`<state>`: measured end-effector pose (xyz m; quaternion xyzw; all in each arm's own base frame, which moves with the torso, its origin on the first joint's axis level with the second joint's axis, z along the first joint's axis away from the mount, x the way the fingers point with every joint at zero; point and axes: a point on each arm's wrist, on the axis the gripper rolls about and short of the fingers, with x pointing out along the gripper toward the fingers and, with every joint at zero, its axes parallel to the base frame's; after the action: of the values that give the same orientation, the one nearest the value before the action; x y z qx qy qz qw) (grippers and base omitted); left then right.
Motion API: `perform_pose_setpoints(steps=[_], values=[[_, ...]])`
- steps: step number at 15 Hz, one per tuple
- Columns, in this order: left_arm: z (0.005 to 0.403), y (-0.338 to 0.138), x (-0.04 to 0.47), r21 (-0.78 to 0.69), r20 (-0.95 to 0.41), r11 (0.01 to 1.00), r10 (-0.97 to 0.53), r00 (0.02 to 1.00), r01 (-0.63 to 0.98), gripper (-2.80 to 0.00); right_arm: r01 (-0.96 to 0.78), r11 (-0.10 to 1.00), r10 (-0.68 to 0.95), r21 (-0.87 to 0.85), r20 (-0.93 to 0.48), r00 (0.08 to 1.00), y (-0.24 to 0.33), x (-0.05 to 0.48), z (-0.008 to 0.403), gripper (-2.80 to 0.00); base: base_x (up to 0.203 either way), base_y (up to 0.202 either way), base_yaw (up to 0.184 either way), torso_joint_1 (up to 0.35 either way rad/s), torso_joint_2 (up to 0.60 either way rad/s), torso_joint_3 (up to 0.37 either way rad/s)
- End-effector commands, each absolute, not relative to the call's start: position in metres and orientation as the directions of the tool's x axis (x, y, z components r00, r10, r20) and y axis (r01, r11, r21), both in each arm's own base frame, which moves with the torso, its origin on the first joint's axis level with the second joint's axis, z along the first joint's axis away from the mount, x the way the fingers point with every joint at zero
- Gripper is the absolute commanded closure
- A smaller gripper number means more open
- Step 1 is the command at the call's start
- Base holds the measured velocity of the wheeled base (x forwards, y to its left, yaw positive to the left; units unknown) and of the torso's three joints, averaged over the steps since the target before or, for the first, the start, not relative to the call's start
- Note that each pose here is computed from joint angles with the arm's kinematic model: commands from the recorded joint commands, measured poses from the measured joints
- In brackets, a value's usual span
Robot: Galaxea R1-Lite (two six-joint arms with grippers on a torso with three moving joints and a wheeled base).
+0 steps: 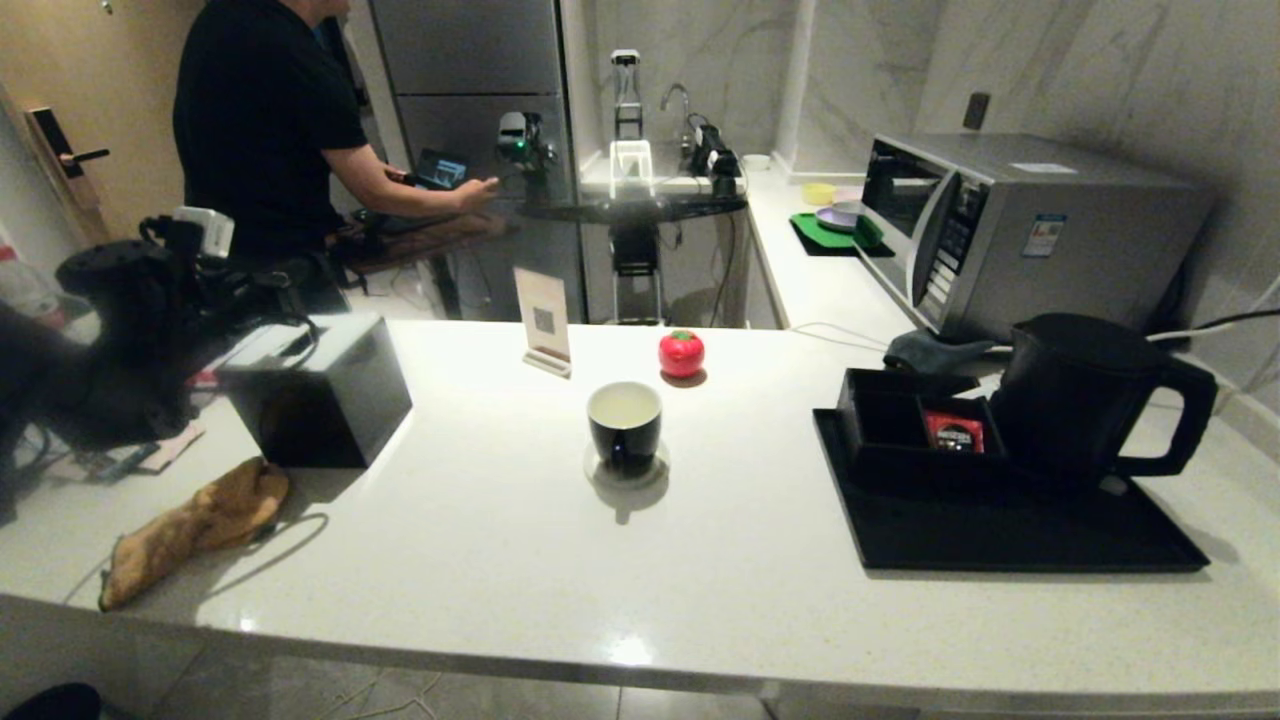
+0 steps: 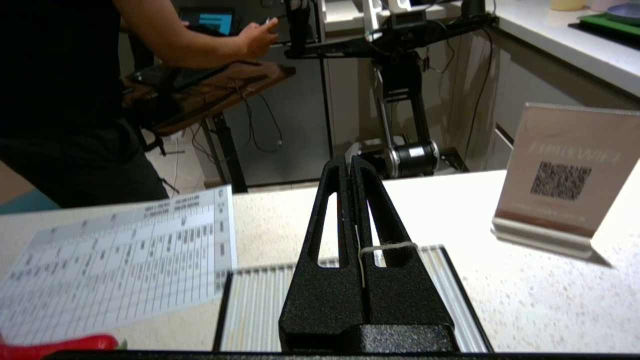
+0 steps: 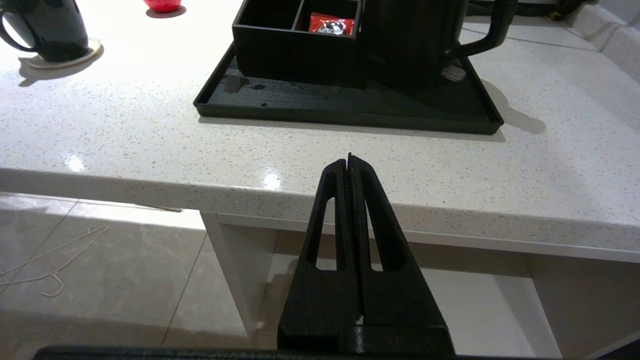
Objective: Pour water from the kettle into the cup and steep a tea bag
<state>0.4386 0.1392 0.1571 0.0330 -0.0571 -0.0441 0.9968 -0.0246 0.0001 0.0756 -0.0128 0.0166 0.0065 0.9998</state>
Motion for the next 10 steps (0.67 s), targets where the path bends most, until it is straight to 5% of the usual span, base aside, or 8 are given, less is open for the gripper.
perform_pose_setpoints(steps=[1, 3, 4, 10], values=[[0.1532, 0.1382, 0.4324, 0.067, 0.102, 0.994, -0.091, 0.991, 0.085, 0.0, -0.014, 1.0, 0.013, -0.026, -0.035, 0.999, 0.0001, -0.0245, 0.0756, 0.0, 0.0, 0.0, 0.0, 0.0, 0.0, 0.0], [0.1487, 0.1367, 0.4277, 0.064, 0.1, 0.994, -0.091, 0.991, 0.084, 0.0, -0.015, 1.0, 0.014, -0.026, -0.035, 0.999, 0.0001, -0.0245, 0.0756, 0.0, 0.0, 0.0, 0.0, 0.0, 0.0, 0.0], [0.1484, 0.1359, 0.4275, 0.065, 0.101, 0.994, -0.092, 0.991, 0.086, -2.8, -0.015, 1.0, 0.014, -0.026, -0.035, 0.999, 0.0001, -0.0245, 0.0756, 0.0, 0.0, 0.0, 0.0, 0.0, 0.0, 0.0], [0.1487, 0.1368, 0.4279, 0.059, 0.102, 0.995, -0.089, 0.991, 0.083, -2.8, -0.012, 1.0, 0.011, -0.026, -0.035, 0.999, 0.0001, -0.0245, 0.0756, 0.0, 0.0, 0.0, 0.0, 0.0, 0.0, 0.0]])
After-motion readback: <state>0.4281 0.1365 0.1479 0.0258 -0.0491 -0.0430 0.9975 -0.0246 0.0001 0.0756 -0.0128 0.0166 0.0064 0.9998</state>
